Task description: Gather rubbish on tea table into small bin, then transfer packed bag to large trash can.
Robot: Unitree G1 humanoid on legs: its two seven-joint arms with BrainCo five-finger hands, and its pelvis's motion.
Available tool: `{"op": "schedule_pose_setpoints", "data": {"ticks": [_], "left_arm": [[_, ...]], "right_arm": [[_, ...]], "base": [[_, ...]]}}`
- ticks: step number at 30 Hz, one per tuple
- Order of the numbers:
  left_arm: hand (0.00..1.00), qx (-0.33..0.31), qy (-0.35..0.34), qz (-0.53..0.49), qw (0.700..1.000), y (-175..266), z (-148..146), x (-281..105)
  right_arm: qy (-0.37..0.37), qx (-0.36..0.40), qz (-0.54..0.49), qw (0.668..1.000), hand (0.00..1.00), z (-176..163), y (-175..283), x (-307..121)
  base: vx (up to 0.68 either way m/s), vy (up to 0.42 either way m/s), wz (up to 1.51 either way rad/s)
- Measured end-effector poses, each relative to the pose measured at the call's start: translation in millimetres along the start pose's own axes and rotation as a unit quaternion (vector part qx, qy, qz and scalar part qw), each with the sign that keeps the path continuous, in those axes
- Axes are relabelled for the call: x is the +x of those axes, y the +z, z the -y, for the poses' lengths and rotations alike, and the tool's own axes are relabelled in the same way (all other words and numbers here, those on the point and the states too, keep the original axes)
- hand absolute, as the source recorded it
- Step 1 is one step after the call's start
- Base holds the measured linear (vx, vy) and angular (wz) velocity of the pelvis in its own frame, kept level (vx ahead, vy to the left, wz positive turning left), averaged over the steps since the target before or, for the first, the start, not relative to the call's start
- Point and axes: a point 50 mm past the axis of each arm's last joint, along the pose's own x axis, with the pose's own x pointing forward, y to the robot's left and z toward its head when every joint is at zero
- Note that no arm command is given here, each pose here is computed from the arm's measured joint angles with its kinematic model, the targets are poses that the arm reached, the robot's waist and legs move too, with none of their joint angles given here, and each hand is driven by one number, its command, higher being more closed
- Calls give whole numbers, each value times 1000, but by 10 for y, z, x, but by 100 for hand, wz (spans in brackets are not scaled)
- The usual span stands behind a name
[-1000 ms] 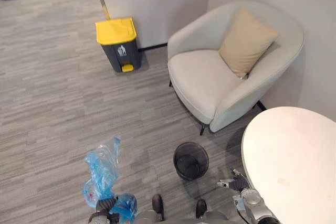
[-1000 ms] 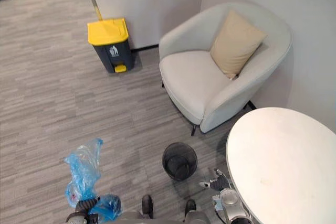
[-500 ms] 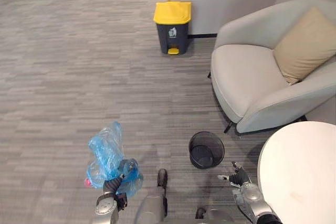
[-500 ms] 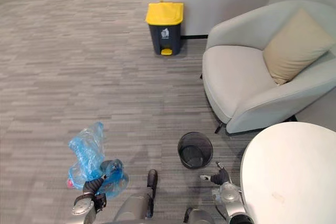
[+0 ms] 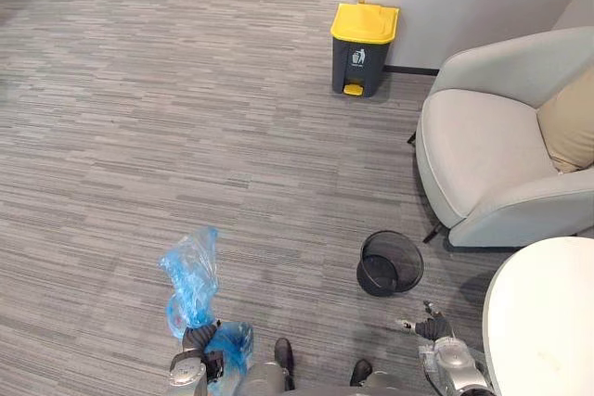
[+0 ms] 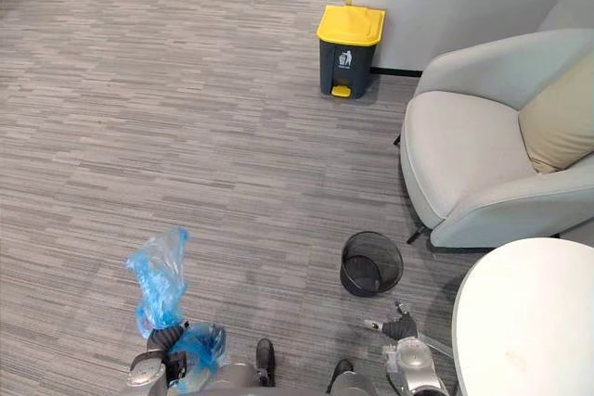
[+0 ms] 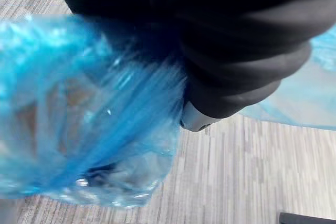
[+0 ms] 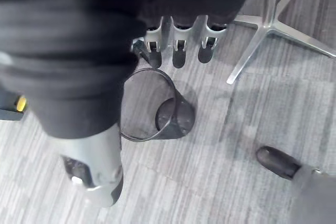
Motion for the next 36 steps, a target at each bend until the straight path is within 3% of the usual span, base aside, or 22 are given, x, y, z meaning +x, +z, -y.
{"op": "schedule_pose_setpoints", "data": {"ticks": [14, 21, 28, 36], "left_arm": [[100, 5, 6, -13, 1000, -77, -45, -20], [100, 11, 19, 10, 1000, 54, -169, 9], [100, 4, 10, 33, 999, 214, -91, 59], [100, -31, 4, 68, 997, 384, 22, 46]], "right_arm": [[4, -3, -17, 1000, 0, -28, -67, -8], [18, 1, -22, 1000, 0, -130, -86, -29], [5, 3, -34, 999, 0, -41, -177, -45], [11, 54, 38, 998, 0, -157, 200, -36]], "base": [[33, 59, 2], [297, 81, 20], [515, -55, 32], [447, -22, -35]]}}
